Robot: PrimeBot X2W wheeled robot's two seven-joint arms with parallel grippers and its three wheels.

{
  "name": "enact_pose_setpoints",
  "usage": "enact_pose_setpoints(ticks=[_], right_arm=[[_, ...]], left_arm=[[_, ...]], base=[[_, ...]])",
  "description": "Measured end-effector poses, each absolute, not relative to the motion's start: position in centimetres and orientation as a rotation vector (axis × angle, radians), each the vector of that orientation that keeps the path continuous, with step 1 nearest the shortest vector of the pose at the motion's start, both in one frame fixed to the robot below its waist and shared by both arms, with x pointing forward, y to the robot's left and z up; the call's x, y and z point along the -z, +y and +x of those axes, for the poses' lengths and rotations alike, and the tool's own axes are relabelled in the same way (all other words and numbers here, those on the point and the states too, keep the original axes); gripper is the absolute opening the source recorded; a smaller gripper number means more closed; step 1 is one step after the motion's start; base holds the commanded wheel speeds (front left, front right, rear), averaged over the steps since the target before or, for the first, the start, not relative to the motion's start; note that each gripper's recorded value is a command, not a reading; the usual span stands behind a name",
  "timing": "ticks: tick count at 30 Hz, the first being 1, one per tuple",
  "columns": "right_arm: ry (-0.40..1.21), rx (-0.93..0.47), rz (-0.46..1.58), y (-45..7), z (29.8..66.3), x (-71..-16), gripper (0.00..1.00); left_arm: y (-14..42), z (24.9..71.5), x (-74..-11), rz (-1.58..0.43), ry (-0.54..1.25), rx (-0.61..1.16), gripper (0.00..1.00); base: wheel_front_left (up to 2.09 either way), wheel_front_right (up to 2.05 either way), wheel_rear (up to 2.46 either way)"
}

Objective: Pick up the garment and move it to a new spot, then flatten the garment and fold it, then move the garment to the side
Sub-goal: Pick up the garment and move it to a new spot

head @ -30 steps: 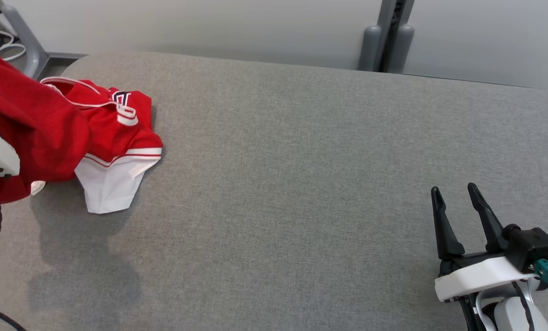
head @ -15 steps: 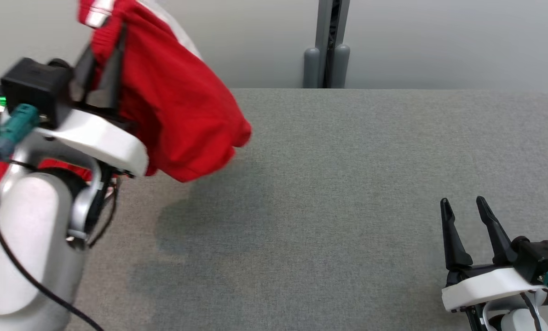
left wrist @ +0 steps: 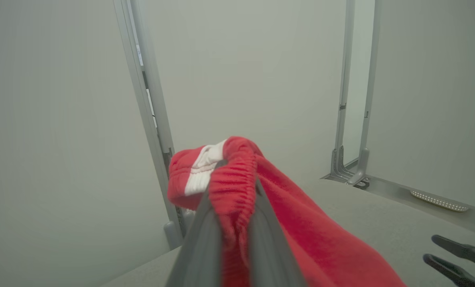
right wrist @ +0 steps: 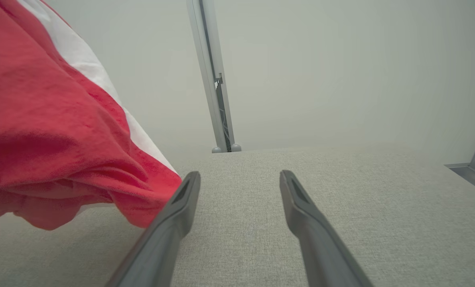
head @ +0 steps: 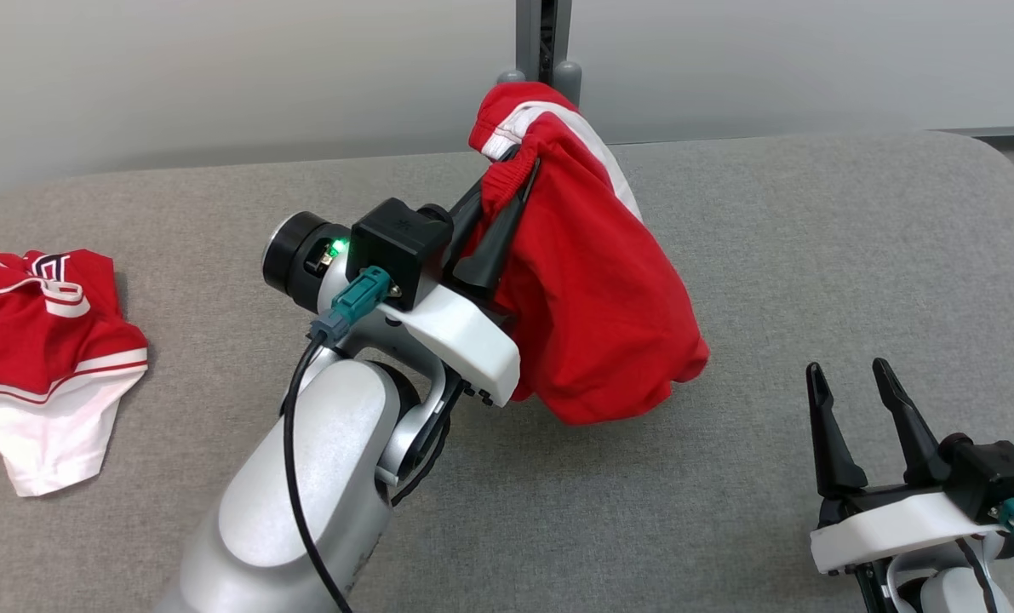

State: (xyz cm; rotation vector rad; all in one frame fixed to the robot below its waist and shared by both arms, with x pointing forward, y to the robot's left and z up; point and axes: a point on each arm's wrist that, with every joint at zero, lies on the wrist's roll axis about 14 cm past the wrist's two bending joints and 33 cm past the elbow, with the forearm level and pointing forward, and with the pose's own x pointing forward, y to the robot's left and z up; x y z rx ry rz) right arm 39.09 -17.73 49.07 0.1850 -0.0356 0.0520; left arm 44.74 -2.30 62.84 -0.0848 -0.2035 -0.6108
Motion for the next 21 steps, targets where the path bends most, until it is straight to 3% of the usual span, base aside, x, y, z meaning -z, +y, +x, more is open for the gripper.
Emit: enact_pose_setpoints(ticks=[6,15,21], right_arm=[[-0.009,-0.03,0.189,-18.4,39.0,-48.1,1.0],[0.014,-0.014,0.183,-18.9,39.6,-47.2,1.0],[0.029,-0.015,0.176,-18.9,39.6,-46.7,1.0]], left_arm=[[-2.6,46.3,-56.6,-0.093,-0.03,0.599,0.0],[2.1,47.0,-44.6,-0.006,0.278,0.506,0.0],[4.0,46.5,-40.9,0.001,0.367,0.471,0.0]], base=[[0.0,0.0,0.0],[0.0,0.0,0.0],[0.0,0.0,0.0]])
